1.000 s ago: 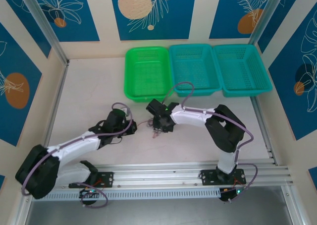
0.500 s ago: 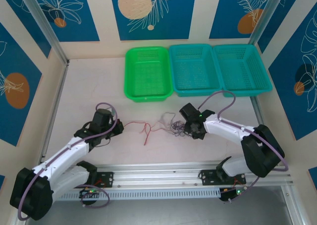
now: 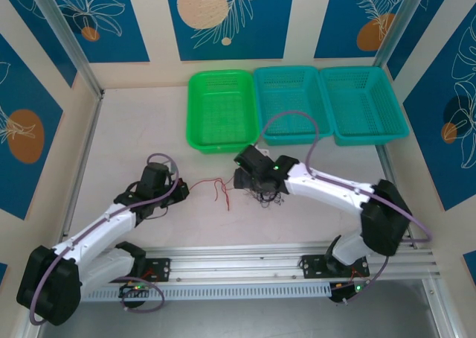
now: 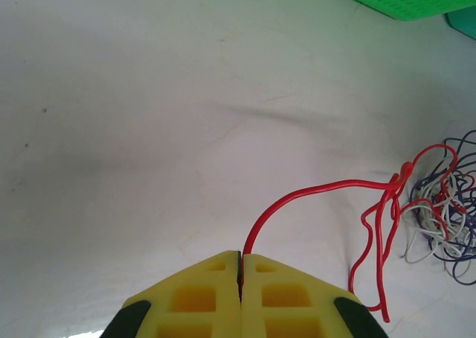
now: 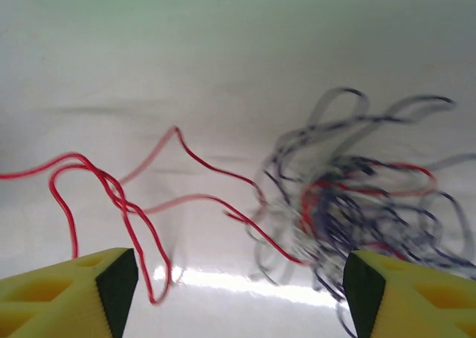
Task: Untangle the cables
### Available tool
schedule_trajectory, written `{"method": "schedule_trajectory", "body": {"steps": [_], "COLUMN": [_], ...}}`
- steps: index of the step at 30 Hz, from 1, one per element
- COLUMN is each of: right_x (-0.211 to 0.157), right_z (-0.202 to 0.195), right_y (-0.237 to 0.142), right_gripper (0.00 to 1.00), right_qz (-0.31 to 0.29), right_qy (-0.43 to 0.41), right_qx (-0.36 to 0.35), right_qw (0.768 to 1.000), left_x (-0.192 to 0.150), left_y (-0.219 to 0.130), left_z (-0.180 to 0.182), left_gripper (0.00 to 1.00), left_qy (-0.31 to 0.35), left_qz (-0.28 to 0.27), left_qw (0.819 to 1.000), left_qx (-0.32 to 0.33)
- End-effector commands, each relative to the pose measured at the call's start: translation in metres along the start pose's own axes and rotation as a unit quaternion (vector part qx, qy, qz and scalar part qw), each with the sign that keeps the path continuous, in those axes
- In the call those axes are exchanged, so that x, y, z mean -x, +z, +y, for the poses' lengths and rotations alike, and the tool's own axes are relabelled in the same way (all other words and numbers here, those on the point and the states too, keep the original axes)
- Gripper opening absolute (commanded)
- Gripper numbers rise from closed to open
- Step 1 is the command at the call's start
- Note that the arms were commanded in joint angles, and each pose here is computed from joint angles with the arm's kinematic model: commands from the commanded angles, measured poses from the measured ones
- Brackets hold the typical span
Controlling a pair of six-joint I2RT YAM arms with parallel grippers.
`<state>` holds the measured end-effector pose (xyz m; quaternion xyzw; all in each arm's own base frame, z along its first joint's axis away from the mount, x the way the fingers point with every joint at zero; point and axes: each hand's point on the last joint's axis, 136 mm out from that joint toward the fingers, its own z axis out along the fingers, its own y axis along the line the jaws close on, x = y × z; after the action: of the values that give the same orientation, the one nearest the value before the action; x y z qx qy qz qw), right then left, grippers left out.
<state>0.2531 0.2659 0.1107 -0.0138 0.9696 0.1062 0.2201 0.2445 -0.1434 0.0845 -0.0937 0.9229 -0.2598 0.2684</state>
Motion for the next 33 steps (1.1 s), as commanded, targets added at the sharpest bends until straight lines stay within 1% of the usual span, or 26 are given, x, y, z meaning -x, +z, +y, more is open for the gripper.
{"method": "schedule_trajectory", "body": {"steps": [1, 3, 6, 8, 10, 12, 13, 15, 16, 22, 25, 29, 30, 31, 32, 33], "right_x": [-0.007, -0.014, -0.023, -0.029, -0.034, -0.040, -0.043, -0.049, -0.052, -0.067, -0.067, -0.065, -0.063, -0.060, -0.057, -0.055], "right_z": [0.032, 0.042, 0.045, 0.033, 0.005, -0.021, -0.035, -0.059, -0.072, -0.127, -0.137, -0.150, -0.151, -0.150, -0.146, -0.140], "right_y": [0.026, 0.043, 0.068, 0.081, 0.087, 0.088, 0.088, 0.084, 0.081, 0.066, 0.061, 0.052, 0.049, 0.046, 0.044, 0.042], "right_gripper": [0.74, 0.74, 0.73, 0.58, 0.38, 0.20, 0.14, 0.05, 0.03, 0.03, 0.02, 0.01, 0.03, 0.08, 0.15, 0.26], "right_qz": [0.032, 0.051, 0.079, 0.087, 0.087, 0.094, 0.099, 0.104, 0.106, 0.115, 0.110, 0.095, 0.087, 0.079, 0.074, 0.074], "right_qy": [-0.067, -0.087, -0.095, -0.086, -0.054, -0.012, 0.008, 0.041, 0.054, 0.132, 0.200, 0.297, 0.310, 0.314, 0.311, 0.306], "right_qx": [0.021, 0.024, 0.010, -0.022, -0.068, -0.086, -0.090, -0.096, -0.102, -0.114, -0.075, -0.034, -0.028, -0.021, -0.012, -0.001], "right_qw": [0.997, 0.995, 0.992, 0.992, 0.992, 0.992, 0.991, 0.989, 0.988, 0.978, 0.971, 0.950, 0.946, 0.946, 0.947, 0.949], "left_x": [-0.001, -0.001, 0.000, 0.002, 0.004, 0.007, 0.008, 0.011, 0.012, 0.017, 0.016, 0.012, 0.011, 0.010, 0.009, 0.008], "left_y": [-0.003, -0.005, -0.009, -0.013, -0.020, -0.028, -0.031, -0.036, -0.038, -0.040, -0.040, -0.038, -0.038, -0.035, -0.031, -0.025], "left_z": [0.002, 0.002, 0.004, 0.008, 0.020, 0.032, 0.037, 0.043, 0.046, 0.055, 0.057, 0.060, 0.060, 0.055, 0.048, 0.034], "left_gripper": [0.00, 0.00, 0.00, 0.00, 0.00, 0.00, 0.00, 0.00, 0.00, 0.00, 0.00, 0.00, 0.00, 0.00, 0.00, 0.00], "left_qy": [0.009, 0.009, 0.011, 0.016, 0.015, 0.011, 0.009, 0.003, -0.003, -0.020, -0.024, -0.029, -0.030, -0.027, -0.023, -0.019], "left_qz": [-0.003, -0.005, -0.008, -0.013, -0.017, -0.022, -0.024, -0.029, -0.031, -0.037, -0.038, -0.033, -0.032, -0.029, -0.026, -0.022], "left_qw": [1.000, 1.000, 1.000, 1.000, 0.998, 0.995, 0.994, 0.993, 0.992, 0.991, 0.990, 0.990, 0.990, 0.993, 0.995, 0.998], "left_qx": [-0.003, 0.000, 0.006, 0.020, 0.058, 0.094, 0.106, 0.117, 0.121, 0.130, 0.131, 0.133, 0.131, 0.115, 0.090, 0.047]}}
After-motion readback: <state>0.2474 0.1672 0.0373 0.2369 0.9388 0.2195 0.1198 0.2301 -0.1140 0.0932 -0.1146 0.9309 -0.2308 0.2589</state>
